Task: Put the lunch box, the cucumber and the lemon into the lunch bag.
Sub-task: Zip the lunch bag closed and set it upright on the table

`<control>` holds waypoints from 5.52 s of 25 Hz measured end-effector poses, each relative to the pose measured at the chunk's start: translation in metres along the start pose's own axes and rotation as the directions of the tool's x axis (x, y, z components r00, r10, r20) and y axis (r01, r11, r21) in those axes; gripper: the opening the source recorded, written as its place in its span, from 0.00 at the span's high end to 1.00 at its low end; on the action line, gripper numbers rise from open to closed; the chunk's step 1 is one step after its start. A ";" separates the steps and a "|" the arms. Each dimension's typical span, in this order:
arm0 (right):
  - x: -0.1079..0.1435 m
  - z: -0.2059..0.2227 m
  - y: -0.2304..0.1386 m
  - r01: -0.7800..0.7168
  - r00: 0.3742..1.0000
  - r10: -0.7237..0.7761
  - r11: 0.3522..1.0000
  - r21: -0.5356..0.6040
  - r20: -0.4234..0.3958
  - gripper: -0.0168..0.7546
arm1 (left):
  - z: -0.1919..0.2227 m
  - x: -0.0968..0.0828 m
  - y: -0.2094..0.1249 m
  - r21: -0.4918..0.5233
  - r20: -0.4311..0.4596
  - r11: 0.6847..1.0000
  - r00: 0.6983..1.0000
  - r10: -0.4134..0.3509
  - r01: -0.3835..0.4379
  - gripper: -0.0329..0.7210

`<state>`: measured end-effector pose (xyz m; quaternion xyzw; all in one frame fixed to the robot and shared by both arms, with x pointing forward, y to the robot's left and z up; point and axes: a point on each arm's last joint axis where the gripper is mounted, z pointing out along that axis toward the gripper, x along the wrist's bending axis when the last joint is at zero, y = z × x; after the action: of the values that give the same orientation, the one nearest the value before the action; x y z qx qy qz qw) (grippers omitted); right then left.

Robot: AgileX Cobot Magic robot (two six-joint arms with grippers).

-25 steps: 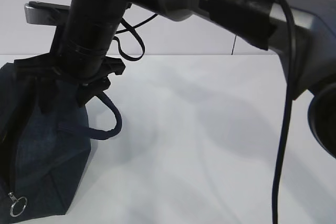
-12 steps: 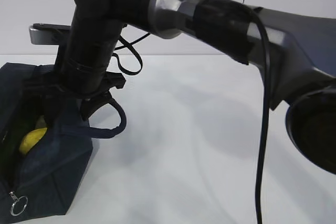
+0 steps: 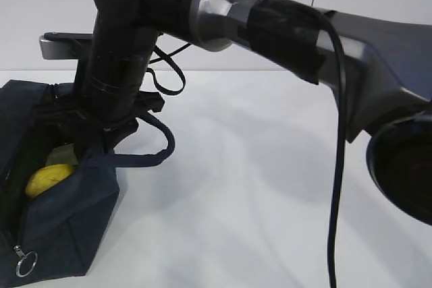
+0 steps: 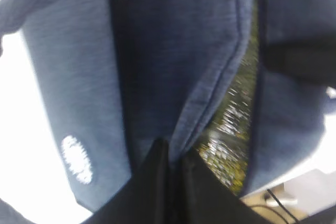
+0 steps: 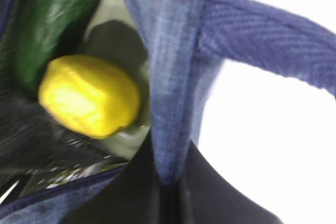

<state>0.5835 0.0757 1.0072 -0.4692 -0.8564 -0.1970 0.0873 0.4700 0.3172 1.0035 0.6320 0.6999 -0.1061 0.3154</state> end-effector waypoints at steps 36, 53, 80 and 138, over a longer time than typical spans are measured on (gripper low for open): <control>-0.071 -0.082 -0.020 0.002 0.937 0.016 0.999 -0.050 0.350 0.98 | 0.043 -0.098 0.039 0.022 0.291 0.979 0.938 0.188 -0.203 0.95; -0.096 -0.073 -0.029 0.012 0.885 -0.016 1.000 0.012 0.466 0.98 | 0.110 -0.121 0.050 0.102 0.320 0.974 0.933 0.162 -0.204 0.95; -0.090 -0.087 -0.028 0.071 0.889 -0.060 0.997 -0.007 0.454 0.46 | 0.108 -0.123 0.050 0.095 0.329 0.975 0.931 0.158 -0.200 0.32; -0.056 -0.234 -0.280 0.344 0.925 -0.149 0.720 -0.603 0.350 0.46 | -0.028 -0.183 -0.049 0.200 0.061 0.825 0.847 0.528 -0.528 0.67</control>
<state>0.3708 -0.2004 1.1288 -0.3731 -0.7915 -0.4261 -0.2298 0.4148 0.1738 1.1184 0.8301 0.4824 -0.0887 0.2652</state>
